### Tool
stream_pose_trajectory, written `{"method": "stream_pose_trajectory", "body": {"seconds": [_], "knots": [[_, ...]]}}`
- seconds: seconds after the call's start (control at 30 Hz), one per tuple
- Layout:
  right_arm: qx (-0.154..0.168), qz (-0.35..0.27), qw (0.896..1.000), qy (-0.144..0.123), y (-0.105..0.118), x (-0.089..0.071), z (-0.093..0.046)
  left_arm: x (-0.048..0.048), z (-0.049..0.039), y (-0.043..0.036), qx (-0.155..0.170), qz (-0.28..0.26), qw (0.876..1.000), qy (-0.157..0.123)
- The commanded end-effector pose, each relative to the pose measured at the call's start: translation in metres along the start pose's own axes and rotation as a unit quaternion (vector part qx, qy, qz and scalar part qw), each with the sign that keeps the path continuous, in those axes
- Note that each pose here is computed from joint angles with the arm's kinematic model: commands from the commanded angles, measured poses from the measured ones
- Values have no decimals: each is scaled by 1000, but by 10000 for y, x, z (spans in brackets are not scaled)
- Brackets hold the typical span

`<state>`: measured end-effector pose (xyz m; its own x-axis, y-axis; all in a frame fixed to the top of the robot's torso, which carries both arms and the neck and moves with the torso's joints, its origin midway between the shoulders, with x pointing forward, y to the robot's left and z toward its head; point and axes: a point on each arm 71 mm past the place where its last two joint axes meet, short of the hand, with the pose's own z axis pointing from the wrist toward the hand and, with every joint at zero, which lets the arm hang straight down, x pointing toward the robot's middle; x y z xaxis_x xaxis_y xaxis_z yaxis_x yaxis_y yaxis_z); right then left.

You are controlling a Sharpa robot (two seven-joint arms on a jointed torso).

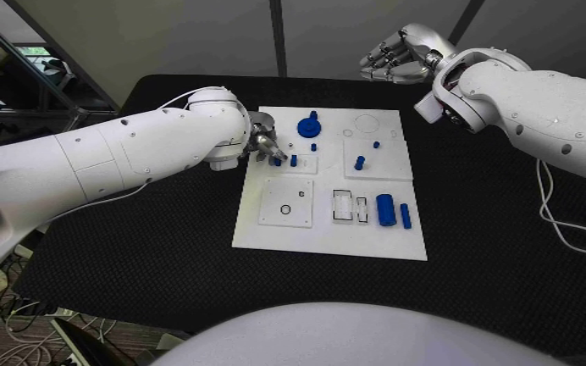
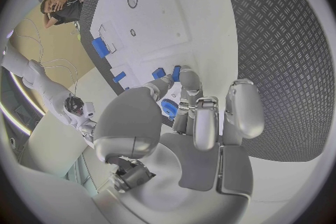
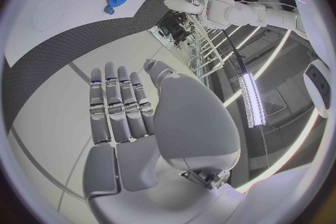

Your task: Assemble the parts on the task board

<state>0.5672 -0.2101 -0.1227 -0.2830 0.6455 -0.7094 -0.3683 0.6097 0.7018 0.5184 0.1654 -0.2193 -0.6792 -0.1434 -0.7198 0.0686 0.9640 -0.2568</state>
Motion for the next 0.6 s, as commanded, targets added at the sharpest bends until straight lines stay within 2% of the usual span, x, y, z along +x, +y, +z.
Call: {"method": "stream_pose_trajectory", "body": {"seconds": [0.03, 0.6], "knots": [[-5, 0, 1000, 1, 17, -4, 4, 33, 13, 33, -8, 4, 1000, 11], [-5, 0, 1000, 1, 10, -5, 2, 1, 22, 61, -11, -8, 1000, -4]]}}
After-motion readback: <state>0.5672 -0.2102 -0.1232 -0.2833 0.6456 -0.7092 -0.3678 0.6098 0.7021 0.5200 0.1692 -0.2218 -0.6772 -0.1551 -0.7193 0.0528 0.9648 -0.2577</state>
